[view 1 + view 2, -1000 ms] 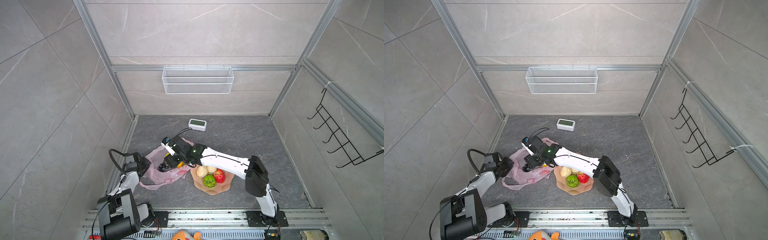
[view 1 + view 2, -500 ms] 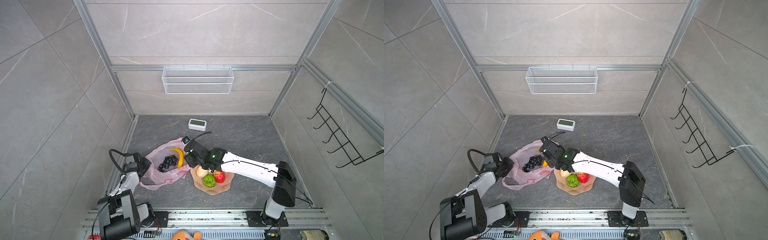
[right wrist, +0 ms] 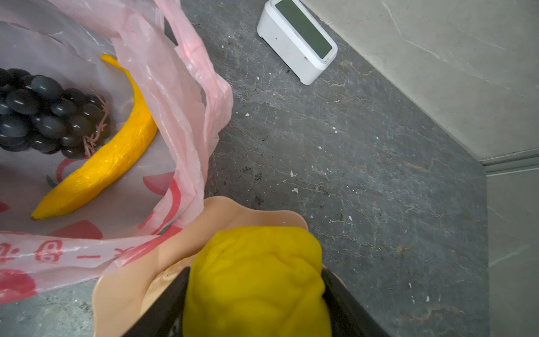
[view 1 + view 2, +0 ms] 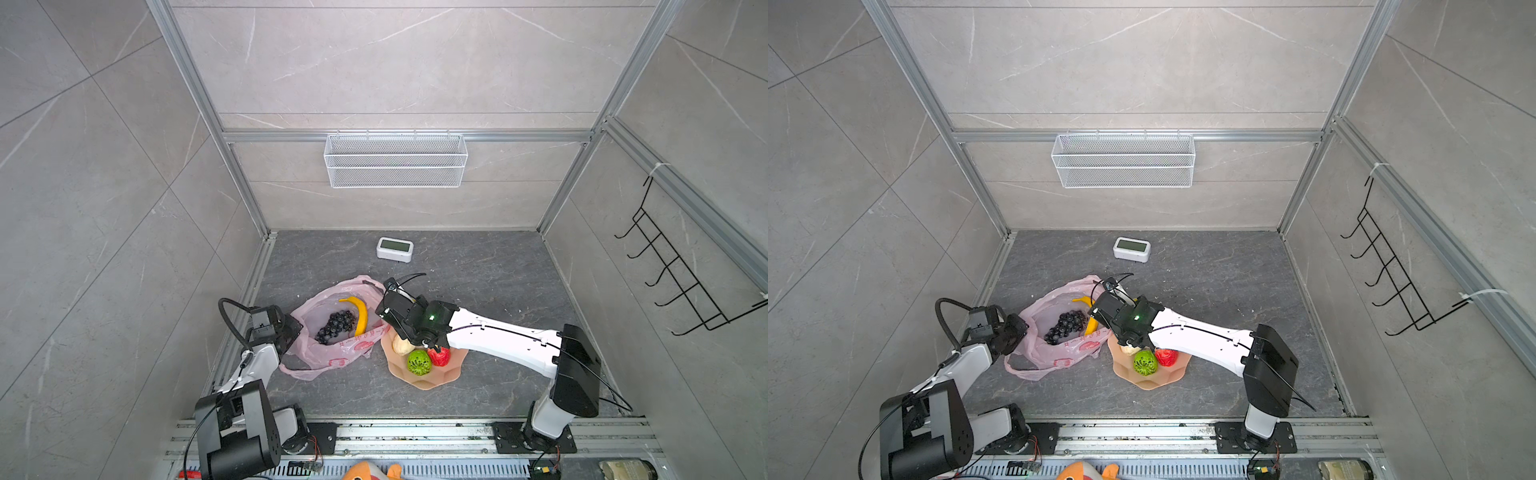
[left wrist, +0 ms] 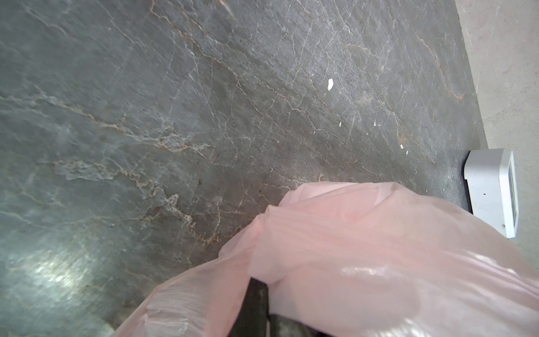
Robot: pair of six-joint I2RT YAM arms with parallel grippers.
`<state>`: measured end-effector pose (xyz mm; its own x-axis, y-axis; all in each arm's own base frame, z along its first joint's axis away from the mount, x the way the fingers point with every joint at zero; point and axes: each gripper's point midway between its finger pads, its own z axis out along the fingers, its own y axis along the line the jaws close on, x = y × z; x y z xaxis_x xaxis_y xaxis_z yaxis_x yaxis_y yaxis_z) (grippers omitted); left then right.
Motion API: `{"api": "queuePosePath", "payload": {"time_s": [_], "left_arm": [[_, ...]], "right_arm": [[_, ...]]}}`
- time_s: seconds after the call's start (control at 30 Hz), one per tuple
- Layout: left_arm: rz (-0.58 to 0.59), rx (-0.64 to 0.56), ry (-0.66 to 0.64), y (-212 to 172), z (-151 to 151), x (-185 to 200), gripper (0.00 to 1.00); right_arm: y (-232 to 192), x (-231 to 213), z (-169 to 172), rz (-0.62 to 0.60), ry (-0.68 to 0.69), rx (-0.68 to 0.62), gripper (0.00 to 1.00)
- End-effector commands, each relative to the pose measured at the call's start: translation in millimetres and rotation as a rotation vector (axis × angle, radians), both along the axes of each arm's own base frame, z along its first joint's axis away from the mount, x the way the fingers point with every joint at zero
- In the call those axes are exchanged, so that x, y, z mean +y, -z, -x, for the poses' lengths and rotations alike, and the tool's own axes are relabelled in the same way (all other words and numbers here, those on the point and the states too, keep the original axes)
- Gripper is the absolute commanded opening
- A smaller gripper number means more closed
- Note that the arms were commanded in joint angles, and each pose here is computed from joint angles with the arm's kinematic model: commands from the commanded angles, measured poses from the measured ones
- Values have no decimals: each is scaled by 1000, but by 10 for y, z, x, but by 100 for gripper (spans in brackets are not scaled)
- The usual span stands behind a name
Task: Take the fake fruits out of the plastic bag
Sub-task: 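Carry the lemon over the peach bowl and release it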
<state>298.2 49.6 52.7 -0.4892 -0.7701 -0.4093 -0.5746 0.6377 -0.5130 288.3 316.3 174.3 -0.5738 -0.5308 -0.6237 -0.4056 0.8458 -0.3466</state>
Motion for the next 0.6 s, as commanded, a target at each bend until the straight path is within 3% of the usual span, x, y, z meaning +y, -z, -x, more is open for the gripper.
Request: {"api": "queuePosePath", "payload": {"time_s": [0.0, 0.57], "left_arm": [[-32, -35, 14, -90, -16, 11, 0], [-32, -32, 12, -87, -3, 13, 0]], "right_arm": [[101, -95, -11, 50, 57, -12, 66], [404, -128, -148, 176, 104, 10, 67]]}}
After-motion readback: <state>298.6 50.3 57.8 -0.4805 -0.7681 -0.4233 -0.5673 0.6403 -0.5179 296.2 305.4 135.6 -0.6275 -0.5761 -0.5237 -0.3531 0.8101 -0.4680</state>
